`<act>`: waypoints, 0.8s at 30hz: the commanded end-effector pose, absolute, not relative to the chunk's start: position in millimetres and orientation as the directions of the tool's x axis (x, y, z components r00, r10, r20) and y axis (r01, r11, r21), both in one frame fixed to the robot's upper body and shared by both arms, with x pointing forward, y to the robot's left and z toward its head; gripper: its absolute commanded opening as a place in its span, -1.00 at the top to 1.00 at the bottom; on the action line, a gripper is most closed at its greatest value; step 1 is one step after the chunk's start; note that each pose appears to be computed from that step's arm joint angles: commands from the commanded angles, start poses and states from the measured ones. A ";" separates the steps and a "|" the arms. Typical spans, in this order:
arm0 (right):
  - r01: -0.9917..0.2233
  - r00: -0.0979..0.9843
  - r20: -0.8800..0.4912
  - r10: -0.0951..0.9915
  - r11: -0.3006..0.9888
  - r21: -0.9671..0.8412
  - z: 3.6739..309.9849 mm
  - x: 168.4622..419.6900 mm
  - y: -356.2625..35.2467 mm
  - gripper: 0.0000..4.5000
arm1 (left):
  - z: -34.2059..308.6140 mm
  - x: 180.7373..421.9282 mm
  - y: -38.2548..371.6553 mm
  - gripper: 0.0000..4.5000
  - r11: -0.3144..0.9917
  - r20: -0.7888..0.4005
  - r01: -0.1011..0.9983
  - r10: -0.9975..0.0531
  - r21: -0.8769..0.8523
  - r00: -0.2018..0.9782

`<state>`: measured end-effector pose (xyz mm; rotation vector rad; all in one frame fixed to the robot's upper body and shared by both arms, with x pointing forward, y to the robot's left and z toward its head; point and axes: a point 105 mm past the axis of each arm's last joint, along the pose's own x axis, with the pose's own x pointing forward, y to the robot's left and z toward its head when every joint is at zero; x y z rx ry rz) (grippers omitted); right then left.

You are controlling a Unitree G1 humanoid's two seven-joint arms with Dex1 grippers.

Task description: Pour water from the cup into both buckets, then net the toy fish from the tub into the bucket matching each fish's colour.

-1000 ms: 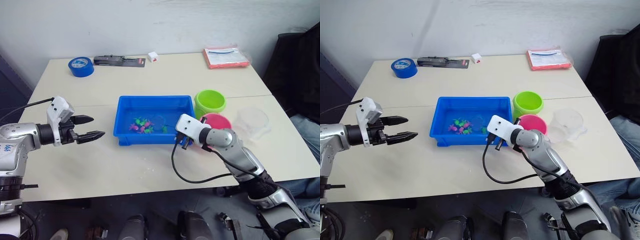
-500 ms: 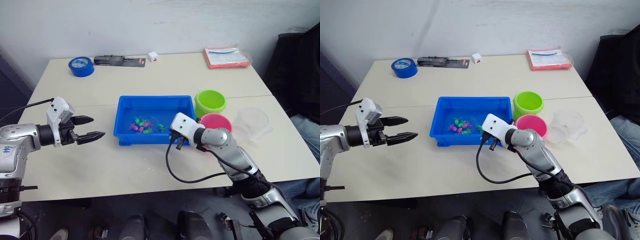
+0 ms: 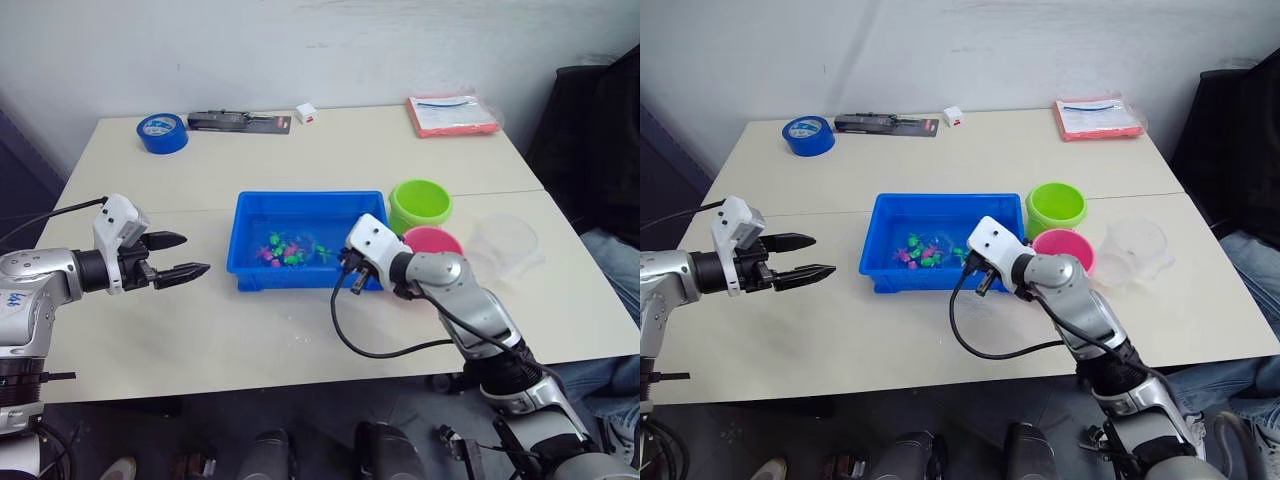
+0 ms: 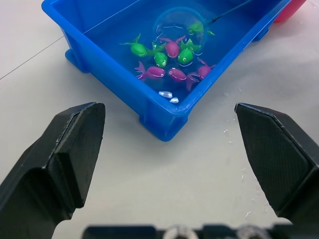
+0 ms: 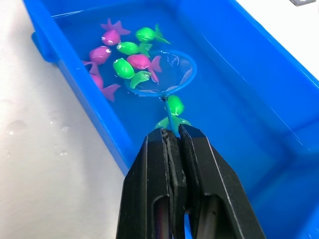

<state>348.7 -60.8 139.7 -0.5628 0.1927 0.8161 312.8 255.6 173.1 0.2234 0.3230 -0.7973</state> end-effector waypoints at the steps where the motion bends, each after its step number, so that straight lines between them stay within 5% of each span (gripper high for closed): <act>1: -0.710 0.693 -0.315 0.648 0.538 -0.455 156.6 349.4 -55.9 0.65 | 183.6 312.6 255.1 -0.99 0.675 -0.329 0.731 -0.671 0.100 0.664; 13: -0.533 0.792 -0.254 0.556 0.425 -0.731 159.8 370.3 -70.9 0.65 | 182.8 312.6 254.0 -0.99 0.674 -0.329 0.731 -0.671 0.102 0.664; 24: -0.549 0.779 -0.227 0.584 0.464 -0.695 165.9 369.7 -64.7 0.65 | 182.0 314.0 251.7 -0.99 0.672 -0.325 0.733 -0.674 0.101 0.663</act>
